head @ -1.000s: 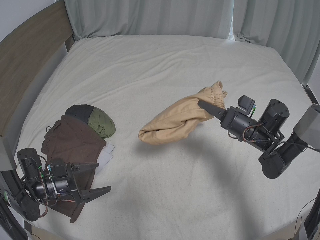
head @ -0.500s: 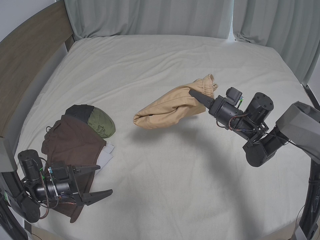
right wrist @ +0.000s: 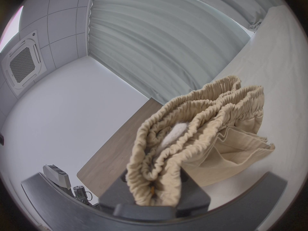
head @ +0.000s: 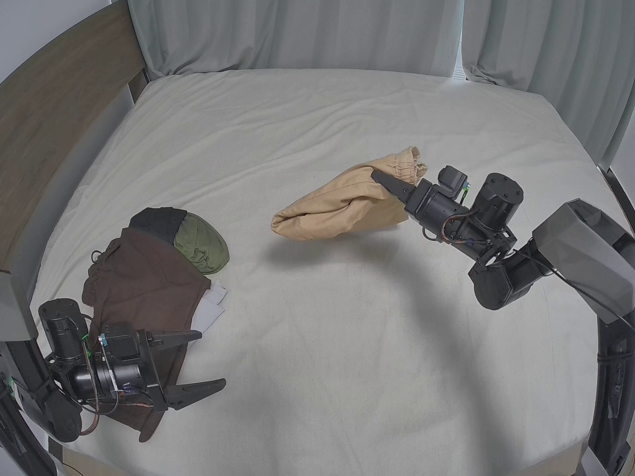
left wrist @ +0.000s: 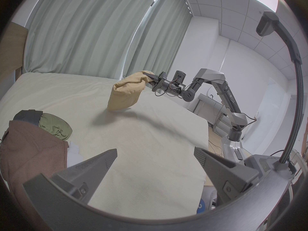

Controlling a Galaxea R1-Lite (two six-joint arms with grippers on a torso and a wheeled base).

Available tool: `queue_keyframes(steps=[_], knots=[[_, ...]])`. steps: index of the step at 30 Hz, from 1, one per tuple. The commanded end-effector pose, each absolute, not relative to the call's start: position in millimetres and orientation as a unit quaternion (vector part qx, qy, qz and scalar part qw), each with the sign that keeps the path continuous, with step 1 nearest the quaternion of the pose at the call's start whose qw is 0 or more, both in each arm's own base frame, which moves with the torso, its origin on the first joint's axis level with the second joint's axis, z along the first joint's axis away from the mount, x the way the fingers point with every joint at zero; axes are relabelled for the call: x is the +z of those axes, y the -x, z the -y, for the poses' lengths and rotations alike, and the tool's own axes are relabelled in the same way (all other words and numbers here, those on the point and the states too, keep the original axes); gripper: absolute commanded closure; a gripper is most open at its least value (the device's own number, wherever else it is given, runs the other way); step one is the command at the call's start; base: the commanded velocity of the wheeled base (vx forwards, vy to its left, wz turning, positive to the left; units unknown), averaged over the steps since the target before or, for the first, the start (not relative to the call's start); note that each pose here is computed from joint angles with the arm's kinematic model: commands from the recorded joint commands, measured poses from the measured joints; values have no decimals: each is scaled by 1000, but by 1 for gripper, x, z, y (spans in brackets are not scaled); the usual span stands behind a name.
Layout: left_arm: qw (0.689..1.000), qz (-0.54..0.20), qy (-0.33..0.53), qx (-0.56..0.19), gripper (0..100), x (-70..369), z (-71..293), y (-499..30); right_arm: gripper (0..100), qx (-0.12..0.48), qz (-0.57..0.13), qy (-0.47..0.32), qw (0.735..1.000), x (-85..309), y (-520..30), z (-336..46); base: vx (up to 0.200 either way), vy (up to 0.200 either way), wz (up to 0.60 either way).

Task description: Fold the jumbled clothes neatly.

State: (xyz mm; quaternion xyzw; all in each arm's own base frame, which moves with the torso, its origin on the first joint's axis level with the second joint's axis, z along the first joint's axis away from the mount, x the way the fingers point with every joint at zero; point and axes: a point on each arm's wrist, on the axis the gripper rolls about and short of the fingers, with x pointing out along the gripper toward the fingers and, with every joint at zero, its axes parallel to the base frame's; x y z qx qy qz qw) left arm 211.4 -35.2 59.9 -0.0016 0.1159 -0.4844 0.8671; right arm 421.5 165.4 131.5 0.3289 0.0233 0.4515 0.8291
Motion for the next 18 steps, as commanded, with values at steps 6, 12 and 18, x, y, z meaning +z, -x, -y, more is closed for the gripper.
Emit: queue_keyframes(steps=[6, 12, 18], knots=[[865, -128, 7, -485, 0, 54, 35, -212, 100, 452, 0, -326, 831, 135, -451, -167, 0, 0, 0], [866, -126, -2, -484, 0, 52, 35, -214, 100, 450, -3, -331, 830, 129, -459, -168, 0, 0, 0], [866, -124, -2, -484, 0, 53, 34, -214, 100, 419, -84, -341, 837, 60, -460, -167, 0, 0, 0]])
